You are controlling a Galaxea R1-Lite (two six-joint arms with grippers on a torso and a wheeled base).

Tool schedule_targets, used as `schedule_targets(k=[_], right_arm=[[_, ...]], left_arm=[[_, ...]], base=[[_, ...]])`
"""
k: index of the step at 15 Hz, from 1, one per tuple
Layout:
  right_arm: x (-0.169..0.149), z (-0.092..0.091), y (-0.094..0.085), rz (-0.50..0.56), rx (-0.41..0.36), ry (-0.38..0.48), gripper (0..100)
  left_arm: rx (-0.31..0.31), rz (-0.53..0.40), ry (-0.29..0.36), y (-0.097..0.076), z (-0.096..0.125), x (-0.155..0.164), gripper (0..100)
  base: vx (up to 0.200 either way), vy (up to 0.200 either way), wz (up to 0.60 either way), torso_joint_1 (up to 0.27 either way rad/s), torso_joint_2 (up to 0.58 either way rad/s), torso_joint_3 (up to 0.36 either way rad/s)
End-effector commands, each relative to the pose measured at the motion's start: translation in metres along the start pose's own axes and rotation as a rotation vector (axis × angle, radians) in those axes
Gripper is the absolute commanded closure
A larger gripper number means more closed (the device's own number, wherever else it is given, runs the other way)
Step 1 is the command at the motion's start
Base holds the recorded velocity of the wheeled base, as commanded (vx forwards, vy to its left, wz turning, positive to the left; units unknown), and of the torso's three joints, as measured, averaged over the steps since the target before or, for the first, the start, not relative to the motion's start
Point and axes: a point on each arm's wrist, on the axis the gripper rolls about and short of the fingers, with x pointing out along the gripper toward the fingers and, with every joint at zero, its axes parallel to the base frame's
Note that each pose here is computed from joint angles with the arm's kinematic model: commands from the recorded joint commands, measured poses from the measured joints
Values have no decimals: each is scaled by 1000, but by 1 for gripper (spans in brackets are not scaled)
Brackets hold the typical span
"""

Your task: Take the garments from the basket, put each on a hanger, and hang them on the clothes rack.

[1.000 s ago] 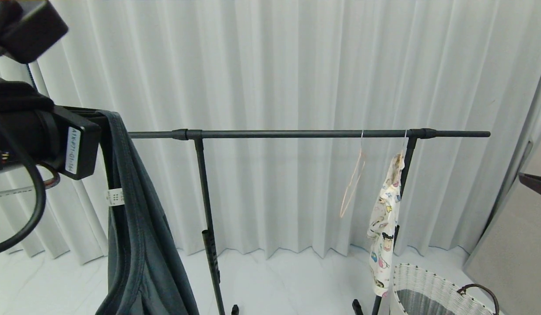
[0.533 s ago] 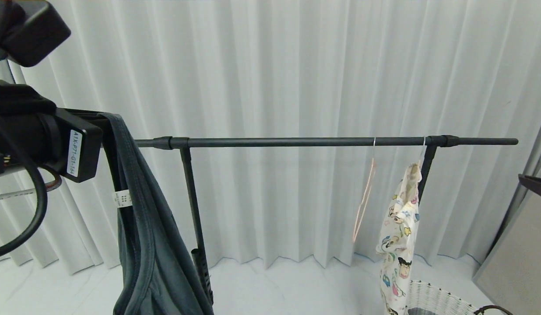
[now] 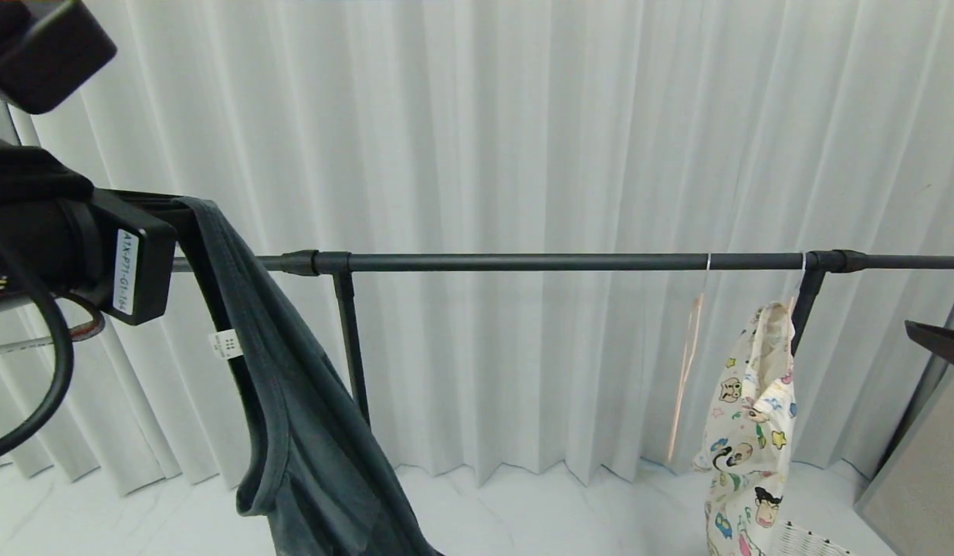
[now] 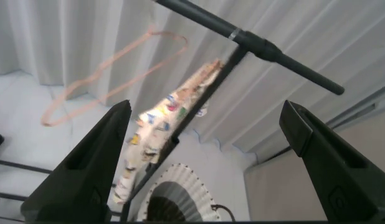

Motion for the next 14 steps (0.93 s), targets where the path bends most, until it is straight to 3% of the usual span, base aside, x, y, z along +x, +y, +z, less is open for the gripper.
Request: schedule_targets(k=[1,4,7,10,14], right_arm=[[3,-2,1,5,-3,16,0],[22,-8,7,27,-9,87,0],[69,-10,18,62,45,186,0],[123,2,53,111,167,199,0],[193,8,109,-1,318,305,0]], left_arm=[[1,-5,-2,-1,0,0,100],[6,-10,13,-3,-3,2,100],[9,-16,28,-5,-10,1,100],[9,-16,28,-5,-11,0,100],[9,-17,36,-6,-12,2,100]], base=[[0,0,0,0,0,0],[0,0,0,0,0,0],[0,0,0,0,0,0],[0,0,0,0,0,0],[0,0,0,0,0,0]])
